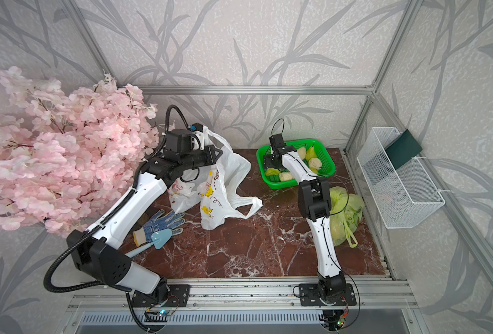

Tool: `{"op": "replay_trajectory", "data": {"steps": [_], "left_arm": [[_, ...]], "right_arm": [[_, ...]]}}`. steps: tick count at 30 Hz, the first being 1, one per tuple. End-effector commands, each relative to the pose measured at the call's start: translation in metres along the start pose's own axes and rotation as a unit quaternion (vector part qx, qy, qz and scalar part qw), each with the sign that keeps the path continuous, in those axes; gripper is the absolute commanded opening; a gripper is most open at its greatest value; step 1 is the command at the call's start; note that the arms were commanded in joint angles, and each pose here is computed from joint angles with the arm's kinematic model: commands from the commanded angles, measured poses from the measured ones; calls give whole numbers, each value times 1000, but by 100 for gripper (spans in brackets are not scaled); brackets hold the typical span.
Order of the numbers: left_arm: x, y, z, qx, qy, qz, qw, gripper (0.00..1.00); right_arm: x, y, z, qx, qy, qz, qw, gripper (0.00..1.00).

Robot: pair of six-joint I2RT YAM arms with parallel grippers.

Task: Place the pears into plastic bags & tie knots
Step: Pick up the pear from the basket.

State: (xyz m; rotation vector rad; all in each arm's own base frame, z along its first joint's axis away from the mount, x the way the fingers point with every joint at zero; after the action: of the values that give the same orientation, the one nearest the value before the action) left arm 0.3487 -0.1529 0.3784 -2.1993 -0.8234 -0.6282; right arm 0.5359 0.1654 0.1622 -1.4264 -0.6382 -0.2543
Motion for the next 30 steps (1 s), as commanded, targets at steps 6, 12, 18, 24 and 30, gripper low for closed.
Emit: {"op": "replay_trajectory", "data": {"steps": [6,12,18,24,30], "left_arm": [[-12,12,8,4,-18,26,999,0],[-15,18,7,3,-22,33,999,0],[-17,21,9,14,-22,32,999,0],[-14,19,8,22,-12,29,999,0],[-12,24,8,27,-16,32,999,0]], "right_arm": [[-14,13,1,-26,-13,83,996,71],[4,-20,2,-11,-15,35,999,57],[17,-58,3,8,-10,-5,1000,45],[19,-97,3,12,0,-39,999,35],[16,-175,20,53,13,-123,991,32]]}}
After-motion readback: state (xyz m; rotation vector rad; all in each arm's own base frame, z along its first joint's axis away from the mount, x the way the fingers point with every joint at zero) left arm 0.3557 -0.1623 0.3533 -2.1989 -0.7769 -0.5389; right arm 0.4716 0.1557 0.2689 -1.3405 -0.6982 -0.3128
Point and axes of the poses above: each gripper's point midway between its finger pads, its own y axis out along the fingers, its own z axis along the line the jaws close on, x = y × z, the point moved 10 cm from there along -y, back along the fingers, and after that the axes turned 11 degrees about -y, right-handed, at the moved point
